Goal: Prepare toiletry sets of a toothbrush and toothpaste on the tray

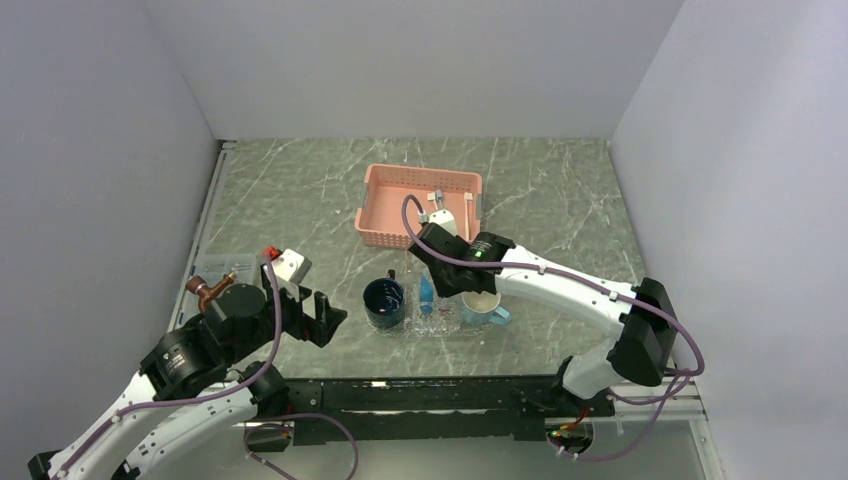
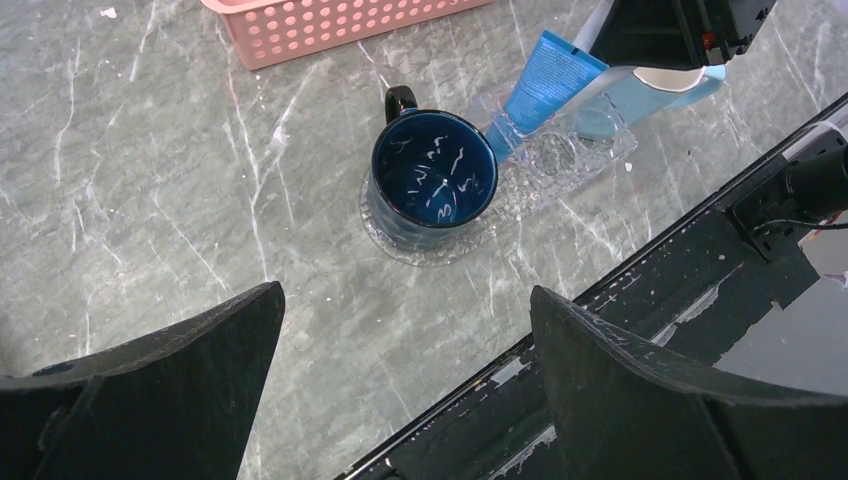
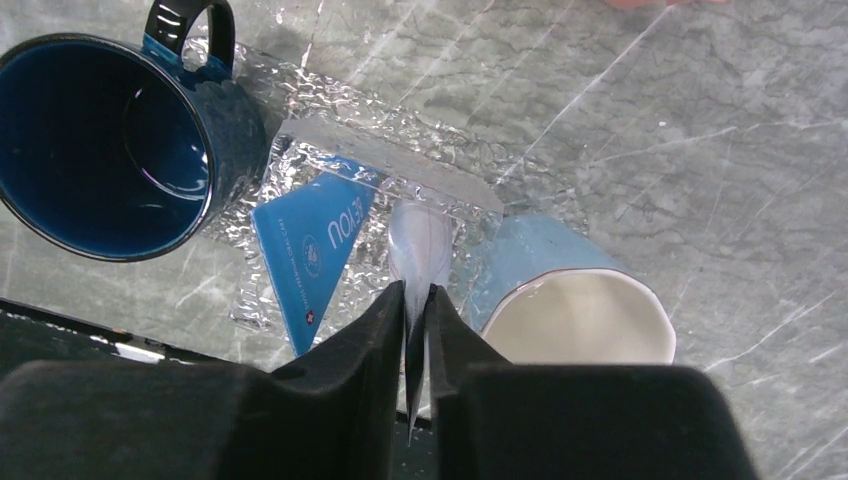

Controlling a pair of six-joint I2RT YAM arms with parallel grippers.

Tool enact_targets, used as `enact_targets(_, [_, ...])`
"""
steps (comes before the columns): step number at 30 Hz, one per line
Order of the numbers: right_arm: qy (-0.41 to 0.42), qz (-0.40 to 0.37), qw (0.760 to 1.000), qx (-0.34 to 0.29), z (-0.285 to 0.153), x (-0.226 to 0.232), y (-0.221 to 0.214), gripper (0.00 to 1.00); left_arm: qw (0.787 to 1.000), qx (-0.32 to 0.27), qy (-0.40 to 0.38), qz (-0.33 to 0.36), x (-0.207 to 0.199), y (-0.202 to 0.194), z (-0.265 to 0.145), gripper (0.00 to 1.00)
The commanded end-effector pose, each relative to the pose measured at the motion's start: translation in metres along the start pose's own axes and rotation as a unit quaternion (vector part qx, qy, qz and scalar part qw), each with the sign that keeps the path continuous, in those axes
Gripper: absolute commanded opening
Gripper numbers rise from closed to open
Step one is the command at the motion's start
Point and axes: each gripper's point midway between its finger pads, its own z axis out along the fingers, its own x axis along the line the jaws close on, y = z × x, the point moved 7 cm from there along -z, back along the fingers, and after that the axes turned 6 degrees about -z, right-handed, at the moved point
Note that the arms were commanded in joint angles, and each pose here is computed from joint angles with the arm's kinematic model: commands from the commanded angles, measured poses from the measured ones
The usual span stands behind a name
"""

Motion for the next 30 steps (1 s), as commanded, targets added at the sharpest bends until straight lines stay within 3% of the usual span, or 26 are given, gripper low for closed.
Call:
enact_targets(1, [0.007,0.018,0.999,-0.031,-0.006,0.002,0.010,0.20,1.000,-0.013,-0.008,-0.002,-0.004,0.006,0.003,0.99])
enact_targets(2, [0.008,0.018,0.999,-0.032,-0.007,0.002,0.010,0.25,1.000,-0.013,-0.008,-0.002,-0.004,0.006,0.003,0.99])
enact_targets(11, [0.008,0.026,0.998,-0.055,-0.026,-0.002,0.023,0.38,1.000,-0.013,-0.008,-0.002,-0.004,0.006,0.003,0.99])
enact_targets(22, [-0.013,0.017,0.995,-0.096,-0.056,-0.011,0.057,0.45,1.000,-0.012,-0.007,-0.002,-0.004,0.006,0.004,0.99])
enact_targets(30, [-0.008,0.023,0.993,-0.113,-0.053,-0.023,0.095,0.45,1.000,-0.012,0.000,-0.003,-0.002,0.005,0.005,0.99])
